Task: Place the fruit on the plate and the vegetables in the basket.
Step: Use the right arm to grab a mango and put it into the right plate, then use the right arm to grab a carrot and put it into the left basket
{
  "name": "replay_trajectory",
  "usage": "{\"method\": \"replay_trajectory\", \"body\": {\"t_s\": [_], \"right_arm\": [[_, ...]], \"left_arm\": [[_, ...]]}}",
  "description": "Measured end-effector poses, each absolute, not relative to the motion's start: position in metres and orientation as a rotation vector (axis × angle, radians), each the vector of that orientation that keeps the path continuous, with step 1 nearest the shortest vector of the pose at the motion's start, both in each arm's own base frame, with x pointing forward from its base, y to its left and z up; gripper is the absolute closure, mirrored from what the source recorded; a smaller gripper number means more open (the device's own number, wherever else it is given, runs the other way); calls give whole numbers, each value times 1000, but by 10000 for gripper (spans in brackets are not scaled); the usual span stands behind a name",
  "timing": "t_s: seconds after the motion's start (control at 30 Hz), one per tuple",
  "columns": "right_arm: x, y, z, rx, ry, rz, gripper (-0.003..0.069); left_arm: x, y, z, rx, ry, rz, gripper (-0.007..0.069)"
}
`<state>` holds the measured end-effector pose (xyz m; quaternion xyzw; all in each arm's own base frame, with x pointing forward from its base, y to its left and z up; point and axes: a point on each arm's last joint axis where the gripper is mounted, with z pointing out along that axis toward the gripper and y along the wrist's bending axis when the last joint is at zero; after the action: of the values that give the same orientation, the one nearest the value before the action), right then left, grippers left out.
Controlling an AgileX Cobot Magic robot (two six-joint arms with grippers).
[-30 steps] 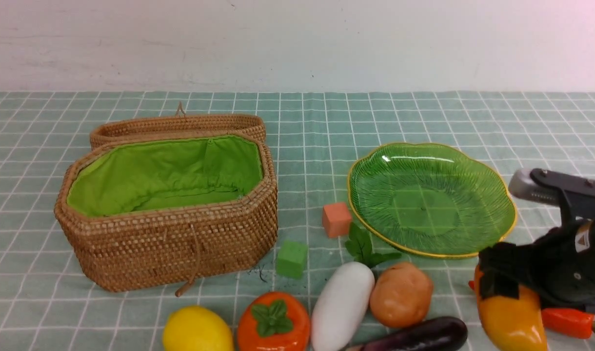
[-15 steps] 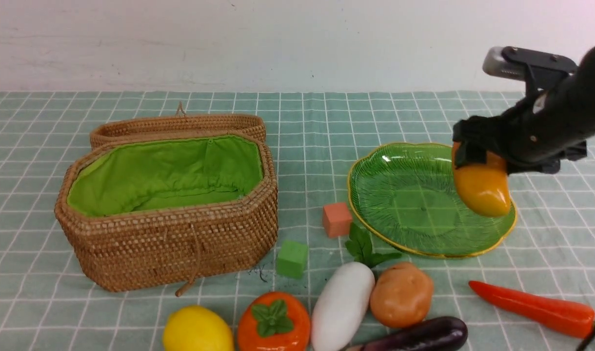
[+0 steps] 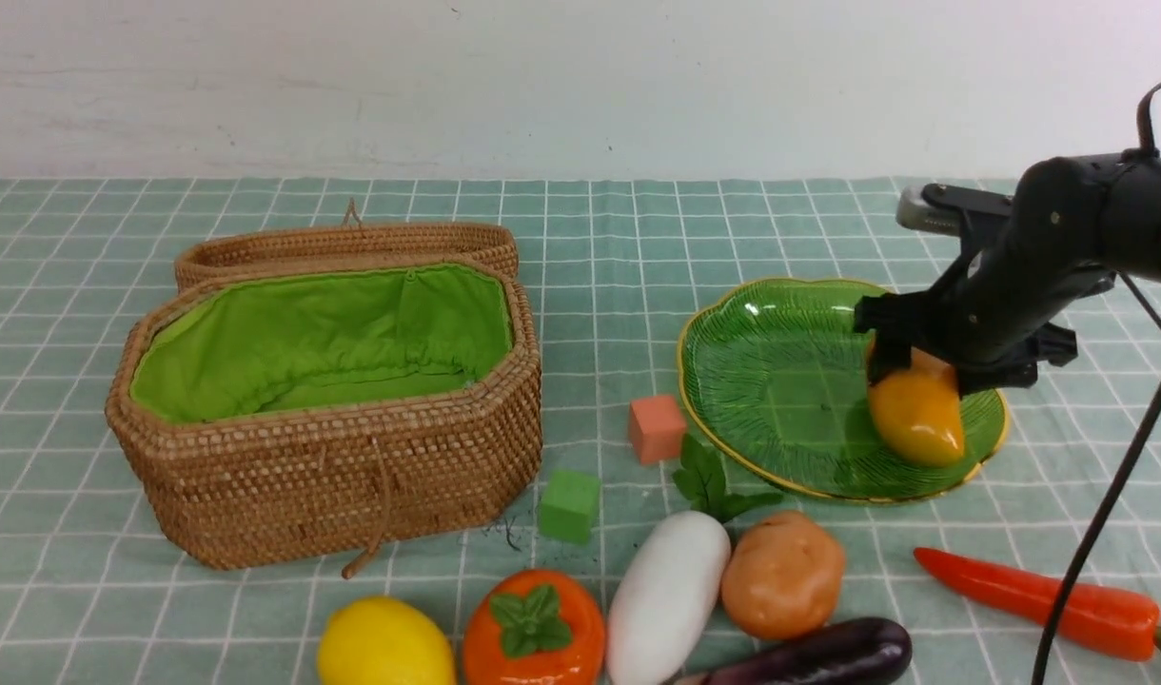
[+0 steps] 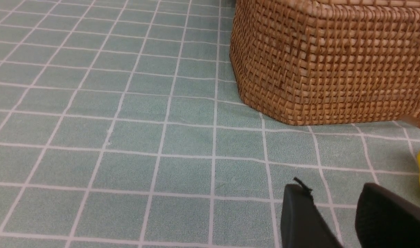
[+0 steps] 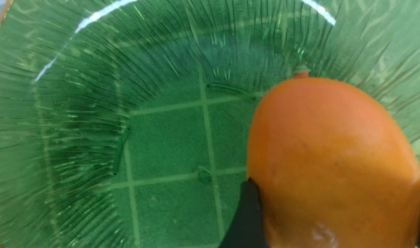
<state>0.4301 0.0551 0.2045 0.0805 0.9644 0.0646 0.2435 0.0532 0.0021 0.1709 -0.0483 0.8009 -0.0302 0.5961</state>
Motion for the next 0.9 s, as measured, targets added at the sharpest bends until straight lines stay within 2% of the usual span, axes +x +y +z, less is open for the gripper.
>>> {"method": "replay_trajectory", "body": {"t_s": [0.13,0.2,0.23,0.33,0.4,0.47,0.53,0.57,0.6,0.7,0.9], "right_arm": [[423,54,221,177,2637,168,-1],[417,54,233,149,2636,162,-17],[416,54,236,143,2635,161,-17],[395,50,272,18,2633,109,-1],[388,48,281,-32,2645,87,6],[364,45,302,-193,2690,39,28],[344,43,307,-339,2730,17,41],[343,43,305,-356,2741,17,43],[326,42,303,-466,2767,13,55],[303,40,279,-667,2809,5,68],[279,29,205,-1001,2776,-149,69]], "left_arm": [[53,2,171,-112,1860,-70,386],[53,2,171,-112,1860,-70,386],[53,2,171,-112,1860,-70,386],[53,2,171,-112,1860,-70,386],[53,2,171,-112,1860,-70,386],[53,2,171,-112,1860,-70,386],[53,2,171,-112,1860,-70,386],[53,2,171,-112,1860,-70,386],[53,2,171,-112,1860,-70,386],[53,2,171,-112,1860,-70,386],[53,2,171,-112,1860,-70,386]]}}
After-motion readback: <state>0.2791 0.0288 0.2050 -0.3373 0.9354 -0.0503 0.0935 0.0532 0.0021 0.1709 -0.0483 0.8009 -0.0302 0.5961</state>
